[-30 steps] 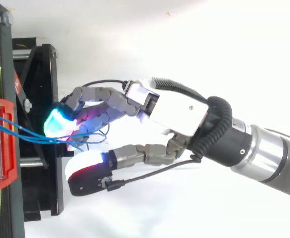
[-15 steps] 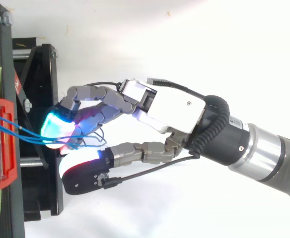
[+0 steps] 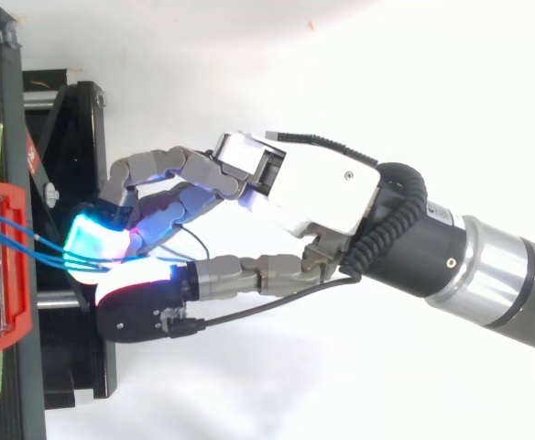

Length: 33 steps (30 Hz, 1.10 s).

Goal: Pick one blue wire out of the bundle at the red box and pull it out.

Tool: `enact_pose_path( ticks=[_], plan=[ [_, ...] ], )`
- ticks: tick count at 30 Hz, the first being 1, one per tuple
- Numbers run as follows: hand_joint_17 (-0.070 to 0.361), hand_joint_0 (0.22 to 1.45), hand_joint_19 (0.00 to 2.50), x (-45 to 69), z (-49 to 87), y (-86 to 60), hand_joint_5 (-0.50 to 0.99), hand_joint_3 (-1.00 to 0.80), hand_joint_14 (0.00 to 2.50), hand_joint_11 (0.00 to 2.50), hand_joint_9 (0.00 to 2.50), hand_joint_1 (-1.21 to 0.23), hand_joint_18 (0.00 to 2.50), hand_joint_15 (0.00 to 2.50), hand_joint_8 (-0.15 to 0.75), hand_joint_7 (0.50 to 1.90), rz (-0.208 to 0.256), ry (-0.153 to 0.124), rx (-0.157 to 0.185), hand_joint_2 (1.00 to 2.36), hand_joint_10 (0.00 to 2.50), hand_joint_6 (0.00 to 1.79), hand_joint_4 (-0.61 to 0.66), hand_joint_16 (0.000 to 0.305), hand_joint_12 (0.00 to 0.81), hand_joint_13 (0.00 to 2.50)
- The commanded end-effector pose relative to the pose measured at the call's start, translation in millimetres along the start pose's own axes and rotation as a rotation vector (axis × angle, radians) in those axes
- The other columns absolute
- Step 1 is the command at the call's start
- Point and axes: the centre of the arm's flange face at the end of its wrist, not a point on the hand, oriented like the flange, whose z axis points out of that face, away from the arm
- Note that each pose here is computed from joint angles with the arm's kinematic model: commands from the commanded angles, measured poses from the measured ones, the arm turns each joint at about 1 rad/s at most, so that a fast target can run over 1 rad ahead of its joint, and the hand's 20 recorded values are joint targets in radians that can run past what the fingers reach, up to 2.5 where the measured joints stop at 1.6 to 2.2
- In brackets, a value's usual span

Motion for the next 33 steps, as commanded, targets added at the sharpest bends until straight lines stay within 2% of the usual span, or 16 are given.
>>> enact_pose_path(
  ticks=[1, 7, 14, 17, 20, 24, 26, 28, 33],
  plan=[
    [0.128, 0.60, 0.46, -0.8, 0.3, 0.7, -0.18, -0.22, 0.01, 0.56, 0.90, -0.72, 0.73, 0.34, 0.341, 0.93, -0.002, 0.000, 0.002, 1.02, 0.01, 0.81, 0.21, 0.057, 0.419, 0.76],
    [0.128, 0.62, 0.45, -4.9, 2.4, 0.6, -0.19, -0.23, 0.01, 0.61, 0.88, -0.74, 0.75, 0.35, 0.342, 0.89, 0.000, -0.005, 0.001, 1.02, 0.02, 0.84, 0.21, 0.057, 0.420, 0.77],
    [0.129, 0.64, 0.45, -7.7, 3.9, 1.4, -0.21, -0.20, 0.02, 0.74, 0.88, -0.79, 0.79, 0.37, 0.347, 0.79, 0.000, -0.004, -0.001, 1.02, 0.02, 0.89, 0.14, 0.057, 0.420, 0.78],
    [0.130, 0.64, 0.46, -9.3, 4.7, 6.6, -0.21, -0.16, 0.01, 0.79, 0.89, -0.80, 0.80, 0.38, 0.349, 0.80, 0.001, -0.001, -0.004, 1.02, 0.02, 0.93, 0.15, 0.058, 0.422, 0.79],
    [0.130, 0.60, 0.49, -11.5, 4.2, 10.4, -0.20, -0.10, 0.02, 0.80, 0.93, -0.75, 0.79, 0.40, 0.353, 0.89, -0.006, 0.004, 0.005, 1.02, 0.02, 0.93, 0.17, 0.058, 0.422, 0.79],
    [0.138, 0.61, 0.50, -14.9, 3.3, 16.7, -0.20, -0.11, 0.01, 0.77, 0.94, -0.71, 0.80, 0.38, 0.360, 1.02, -0.014, 0.005, 0.018, 1.02, 0.02, 0.92, 0.11, 0.061, 0.438, 0.80],
    [0.131, 0.66, 0.48, -14.1, 2.6, 16.6, -0.21, -0.15, 0.02, 0.76, 0.90, -0.74, 0.79, 0.38, 0.348, 1.04, -0.016, 0.006, 0.021, 1.02, 0.02, 0.92, 0.04, 0.058, 0.426, 0.79],
    [0.131, 0.71, 0.45, -15.0, 2.3, 19.2, -0.23, -0.19, 0.01, 0.74, 0.85, -0.79, 0.80, 0.37, 0.332, 0.99, -0.018, 0.007, 0.025, 1.02, 0.02, 0.92, 0.05, 0.058, 0.426, 0.78],
    [0.129, 0.78, 0.43, -16.0, 1.9, 22.8, -0.24, -0.31, 0.01, 0.73, 0.81, -0.83, 0.79, 0.37, 0.313, 0.96, -0.021, 0.008, 0.029, 1.01, 0.02, 0.92, 0.05, 0.057, 0.416, 0.77]
  ],
)
